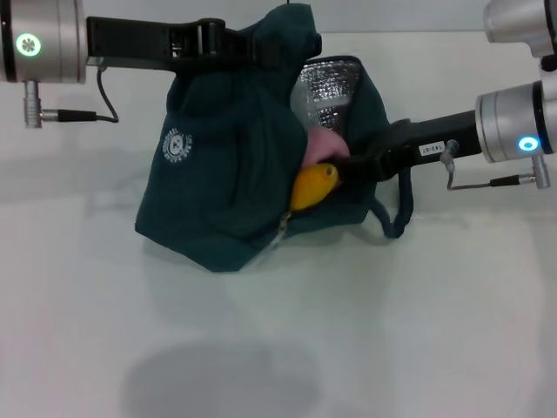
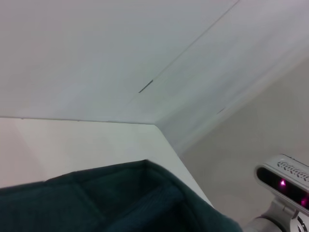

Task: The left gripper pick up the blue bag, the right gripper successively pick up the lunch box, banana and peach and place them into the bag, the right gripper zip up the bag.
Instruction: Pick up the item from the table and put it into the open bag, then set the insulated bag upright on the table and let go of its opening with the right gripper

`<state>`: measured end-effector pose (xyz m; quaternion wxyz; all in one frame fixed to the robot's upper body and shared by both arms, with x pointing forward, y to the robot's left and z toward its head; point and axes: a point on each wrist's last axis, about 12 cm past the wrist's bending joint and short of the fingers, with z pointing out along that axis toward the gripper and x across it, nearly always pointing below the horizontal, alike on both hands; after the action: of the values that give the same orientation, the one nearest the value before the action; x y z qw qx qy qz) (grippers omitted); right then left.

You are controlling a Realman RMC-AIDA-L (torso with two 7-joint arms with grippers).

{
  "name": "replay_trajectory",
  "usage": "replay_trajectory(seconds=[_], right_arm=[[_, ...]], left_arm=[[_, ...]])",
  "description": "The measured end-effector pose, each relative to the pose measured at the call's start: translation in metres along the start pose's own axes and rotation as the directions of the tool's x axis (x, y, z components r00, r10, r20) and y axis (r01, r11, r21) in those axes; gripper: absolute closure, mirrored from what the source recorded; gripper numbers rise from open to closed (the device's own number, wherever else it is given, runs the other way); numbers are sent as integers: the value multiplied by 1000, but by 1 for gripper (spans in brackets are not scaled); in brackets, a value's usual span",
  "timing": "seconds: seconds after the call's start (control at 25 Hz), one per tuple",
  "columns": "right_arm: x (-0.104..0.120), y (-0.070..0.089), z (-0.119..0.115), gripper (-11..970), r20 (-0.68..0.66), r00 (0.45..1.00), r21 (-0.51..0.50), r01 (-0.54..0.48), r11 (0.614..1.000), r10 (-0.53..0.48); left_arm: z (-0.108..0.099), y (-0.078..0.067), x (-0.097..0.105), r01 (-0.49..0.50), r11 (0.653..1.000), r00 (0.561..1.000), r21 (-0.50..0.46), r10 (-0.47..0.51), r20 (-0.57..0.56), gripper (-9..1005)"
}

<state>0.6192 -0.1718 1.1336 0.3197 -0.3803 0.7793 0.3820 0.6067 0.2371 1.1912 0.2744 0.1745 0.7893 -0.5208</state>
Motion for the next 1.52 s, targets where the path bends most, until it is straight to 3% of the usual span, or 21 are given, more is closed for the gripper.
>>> replay_trajectory(seconds=[0.4, 0.84, 1.04, 1.24, 1.52], right_arm=[[-1, -8, -14, 378, 75, 997, 57, 28, 998, -33], [1, -19, -47, 228, 240, 970, 106, -4, 994, -21], [9, -23, -57, 227, 265, 964, 131, -18, 991, -17], [30, -23, -78, 227, 273, 962, 176, -22, 984, -27], [70, -23, -93, 233, 143, 989, 171, -54, 984, 30]], left_arm=[[3, -2, -5, -8, 1000, 1000, 6, 8, -4, 941], [3, -3, -5, -9, 1000, 1000, 8, 9, -2, 941], [3, -3, -5, -9, 1000, 1000, 8, 9, 0, 941], [2, -3, -6, -6, 1000, 1000, 8, 6, 1, 941], [0, -2, -7, 3, 1000, 1000, 3, -3, 3, 940]])
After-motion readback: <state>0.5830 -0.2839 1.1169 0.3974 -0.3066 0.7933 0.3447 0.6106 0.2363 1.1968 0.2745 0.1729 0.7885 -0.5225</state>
